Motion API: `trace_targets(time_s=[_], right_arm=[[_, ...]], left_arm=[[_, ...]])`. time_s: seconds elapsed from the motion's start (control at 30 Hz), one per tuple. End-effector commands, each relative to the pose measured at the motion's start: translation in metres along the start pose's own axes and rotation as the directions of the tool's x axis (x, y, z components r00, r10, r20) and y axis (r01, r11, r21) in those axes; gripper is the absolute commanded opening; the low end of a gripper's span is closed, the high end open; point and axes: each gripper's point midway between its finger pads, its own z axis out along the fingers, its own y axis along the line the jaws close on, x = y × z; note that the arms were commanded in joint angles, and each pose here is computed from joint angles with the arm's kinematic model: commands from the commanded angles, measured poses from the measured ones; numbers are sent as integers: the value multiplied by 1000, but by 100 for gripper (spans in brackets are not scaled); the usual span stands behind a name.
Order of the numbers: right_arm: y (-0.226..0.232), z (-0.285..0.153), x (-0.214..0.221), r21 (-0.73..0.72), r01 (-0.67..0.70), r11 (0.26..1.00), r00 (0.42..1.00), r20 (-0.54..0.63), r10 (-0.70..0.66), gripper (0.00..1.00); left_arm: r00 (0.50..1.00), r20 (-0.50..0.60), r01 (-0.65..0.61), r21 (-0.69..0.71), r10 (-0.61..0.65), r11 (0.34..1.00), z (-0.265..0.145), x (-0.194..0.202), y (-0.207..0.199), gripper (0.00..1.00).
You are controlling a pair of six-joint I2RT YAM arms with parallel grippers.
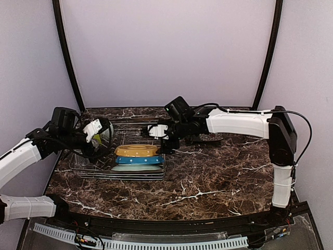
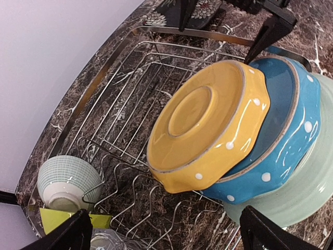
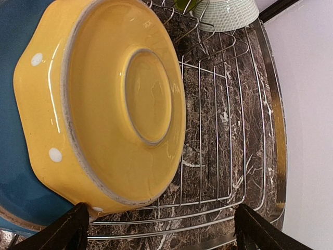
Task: Unload the mixed dishes from the dish rack
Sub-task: Grab the plate from the dish rack.
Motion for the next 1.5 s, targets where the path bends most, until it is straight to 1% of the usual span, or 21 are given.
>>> trace_targets(time_s=[0.0, 0.2, 0.27, 0.43, 0.6, 1.03, 1.33, 1.47], right_arm=[[5, 14, 10, 6, -19, 1000, 1000, -23, 20, 94], [4, 13, 10, 11, -21, 1000, 999, -25, 21, 94], [3, 13, 10, 14, -24, 1000, 999, -27, 24, 94], [4, 13, 11, 9, -26, 1000, 999, -27, 27, 94], [4, 13, 9, 7, -26, 1000, 999, -23, 26, 94], [6, 11, 9, -1, -23, 1000, 1000, -19, 23, 94], [10, 10, 7, -23, -16, 1000, 1000, -7, 16, 93], [14, 9, 6, -40, -14, 999, 1000, 2, 14, 93]], left_arm=[[992, -22, -119, 74, 120, 990, 6, 7, -11, 100], [981, 8, -194, 83, 194, 978, 17, 3, -10, 100], [976, 1, -217, 64, 217, 974, 20, 5, -6, 95], [964, -19, -264, 41, 265, 964, 26, 9, 0, 92], [957, -45, -283, 57, 285, 958, 34, 16, -2, 89], [930, -129, -336, 91, 345, 938, 60, 29, -5, 87], [932, -113, -342, 43, 345, 939, 71, 20, 4, 86], [946, -54, -320, 2, 319, 948, 72, 6, 9, 85]])
